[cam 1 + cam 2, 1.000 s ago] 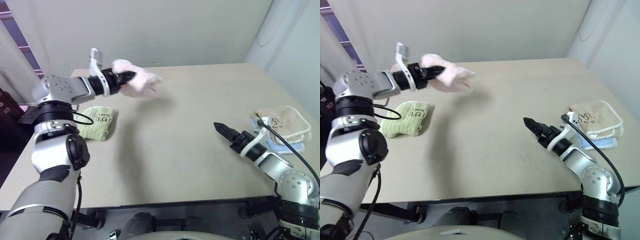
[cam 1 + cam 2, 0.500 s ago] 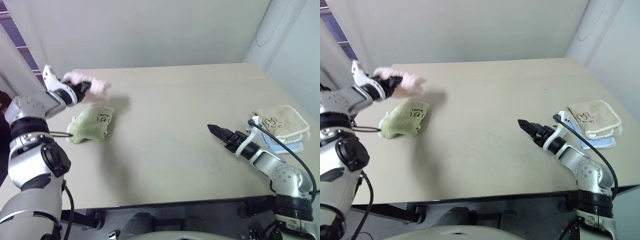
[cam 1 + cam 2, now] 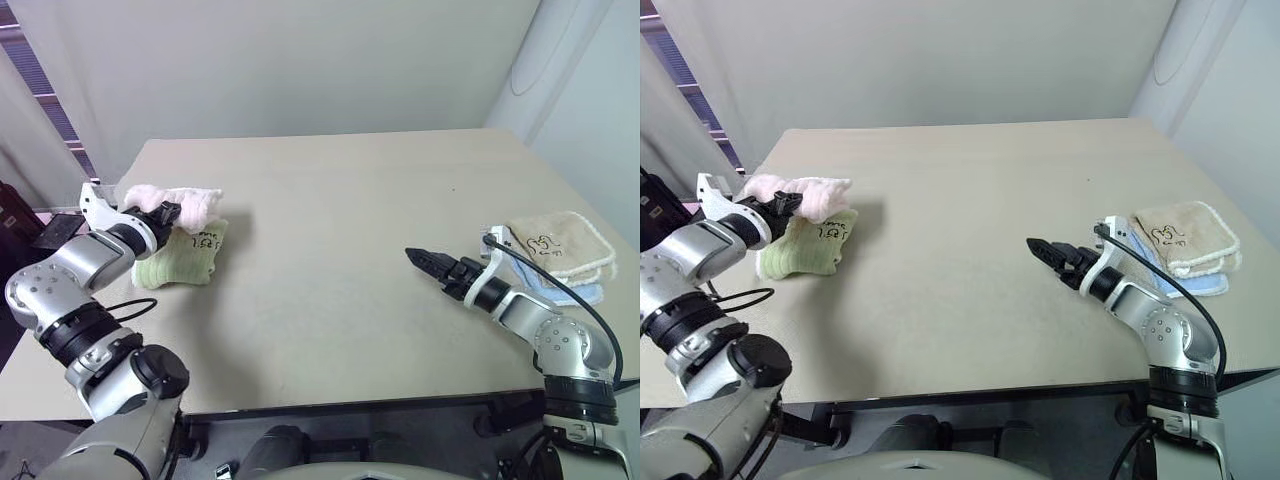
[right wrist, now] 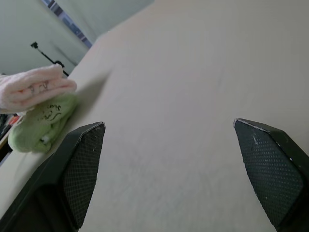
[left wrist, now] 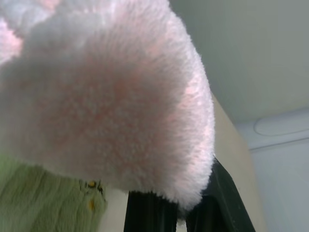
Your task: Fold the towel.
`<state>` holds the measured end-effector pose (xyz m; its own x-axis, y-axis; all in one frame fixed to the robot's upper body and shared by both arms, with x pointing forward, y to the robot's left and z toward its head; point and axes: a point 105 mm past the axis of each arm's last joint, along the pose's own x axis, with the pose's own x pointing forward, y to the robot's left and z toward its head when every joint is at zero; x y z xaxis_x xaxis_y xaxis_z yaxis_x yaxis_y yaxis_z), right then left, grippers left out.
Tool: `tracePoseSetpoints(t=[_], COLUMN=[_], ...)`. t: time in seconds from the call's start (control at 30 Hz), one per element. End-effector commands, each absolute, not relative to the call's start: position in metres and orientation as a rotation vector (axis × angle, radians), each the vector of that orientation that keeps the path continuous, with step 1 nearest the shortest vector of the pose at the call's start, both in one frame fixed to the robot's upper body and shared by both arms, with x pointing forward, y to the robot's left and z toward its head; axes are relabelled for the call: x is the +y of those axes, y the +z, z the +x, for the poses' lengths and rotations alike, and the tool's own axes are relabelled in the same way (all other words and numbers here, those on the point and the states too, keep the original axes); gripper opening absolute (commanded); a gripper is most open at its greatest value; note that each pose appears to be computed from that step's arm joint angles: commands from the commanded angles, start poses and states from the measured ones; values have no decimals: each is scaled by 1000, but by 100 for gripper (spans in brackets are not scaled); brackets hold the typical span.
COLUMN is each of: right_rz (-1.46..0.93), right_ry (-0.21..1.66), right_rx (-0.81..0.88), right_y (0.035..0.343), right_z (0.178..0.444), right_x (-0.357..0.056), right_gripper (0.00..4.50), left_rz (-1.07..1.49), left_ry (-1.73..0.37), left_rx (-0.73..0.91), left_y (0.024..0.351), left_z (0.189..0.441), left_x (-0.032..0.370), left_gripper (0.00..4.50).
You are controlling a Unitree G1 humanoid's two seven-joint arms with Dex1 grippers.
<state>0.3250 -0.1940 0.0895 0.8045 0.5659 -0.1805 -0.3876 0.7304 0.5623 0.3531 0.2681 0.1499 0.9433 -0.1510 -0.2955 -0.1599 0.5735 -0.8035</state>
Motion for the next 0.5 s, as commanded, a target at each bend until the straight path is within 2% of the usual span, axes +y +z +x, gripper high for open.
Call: tracePoseSetpoints(t=[0.03, 0.33, 0.5], right_rz=[515, 498, 486], right_ry=[576, 570, 575], right_rx=[330, 358, 371], right_y=[98, 88, 85], right_z=[327, 330, 331], right_x=[-188, -188, -186], right_gripper=[450, 450, 450], left_rz=[-943, -937, -937], left_ry=[55, 197, 216], left_rx=[318, 356, 377], left_y=[155, 134, 125], left_z=[337, 314, 308], left_x=[275, 300, 307], left_gripper=[4, 4, 155])
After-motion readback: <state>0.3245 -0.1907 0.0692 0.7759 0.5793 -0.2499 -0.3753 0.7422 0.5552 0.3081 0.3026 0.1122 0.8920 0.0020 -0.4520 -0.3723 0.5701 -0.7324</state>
